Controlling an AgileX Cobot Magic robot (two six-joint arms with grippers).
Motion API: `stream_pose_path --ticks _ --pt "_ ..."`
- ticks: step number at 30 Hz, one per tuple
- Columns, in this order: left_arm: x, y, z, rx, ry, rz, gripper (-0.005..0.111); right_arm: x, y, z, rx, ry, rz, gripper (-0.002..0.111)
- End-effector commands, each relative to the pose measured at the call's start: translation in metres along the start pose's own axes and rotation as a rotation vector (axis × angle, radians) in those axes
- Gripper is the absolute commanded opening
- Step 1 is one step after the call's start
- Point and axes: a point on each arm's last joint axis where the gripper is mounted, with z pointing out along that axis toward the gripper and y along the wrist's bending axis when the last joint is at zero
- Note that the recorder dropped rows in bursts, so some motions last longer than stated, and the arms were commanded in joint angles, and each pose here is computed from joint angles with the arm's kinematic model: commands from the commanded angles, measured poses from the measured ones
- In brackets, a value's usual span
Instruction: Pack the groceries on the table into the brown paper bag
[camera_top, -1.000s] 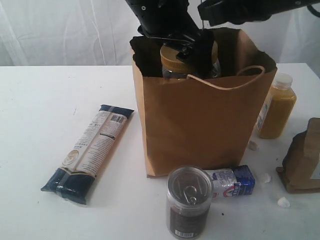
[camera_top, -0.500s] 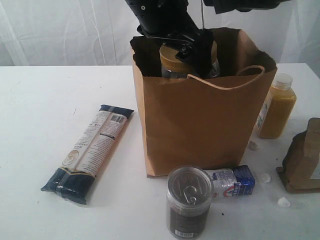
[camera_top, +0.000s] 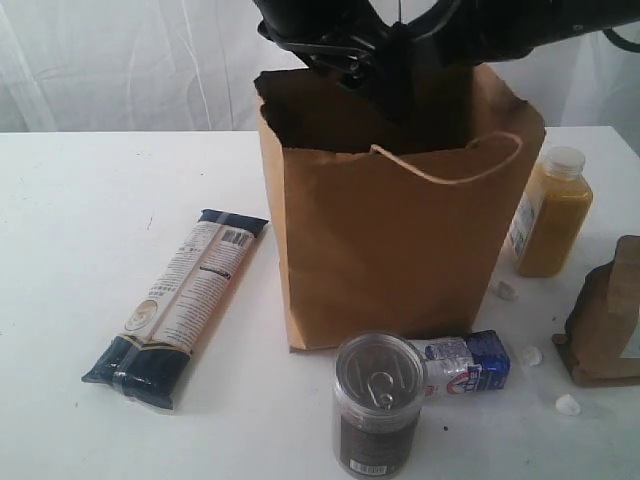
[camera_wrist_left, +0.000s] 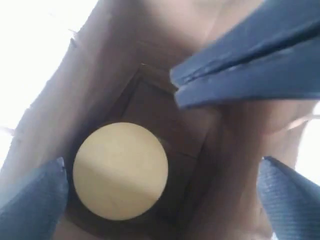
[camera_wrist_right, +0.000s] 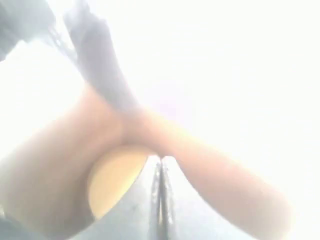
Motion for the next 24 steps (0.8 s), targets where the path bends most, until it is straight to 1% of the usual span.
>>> stream_pose_path --ticks 1,10,14,15,16,19,22,24 --pt "0.006 -0.007 -0.005 0.035 0.069 -0.002 0.105 -0.005 0.002 -0.007 -0.005 -0.019 0.003 0.000" --pt "0.004 -0.011 -0.021 0.034 0.035 0.004 0.105 -0.023 0.012 -0.044 0.057 -0.133 -0.030 0.000" --pt "0.003 -0.020 -0.051 0.044 -0.030 0.013 0.105 -0.029 0.028 -0.080 0.082 -0.208 -0.047 0.000" --pt "0.003 -0.023 -0.064 0.039 -0.055 0.019 0.105 -0.025 0.035 -0.092 0.089 -0.225 -0.052 0.000" --pt "0.004 -0.024 -0.069 0.036 -0.065 0.022 0.105 -0.022 0.038 -0.097 0.096 -0.233 -0.052 0.000" --pt "0.006 -0.031 -0.097 0.015 -0.117 0.040 0.105 0.000 0.051 -0.132 0.237 -0.357 -0.025 0.000" --pt "0.007 -0.034 -0.107 0.008 -0.137 0.049 0.105 0.037 0.066 -0.160 0.349 -0.475 0.057 0.000" --pt "0.007 -0.034 -0.107 0.008 -0.137 0.049 0.105 0.078 0.080 -0.166 0.363 -0.484 0.101 0.000"
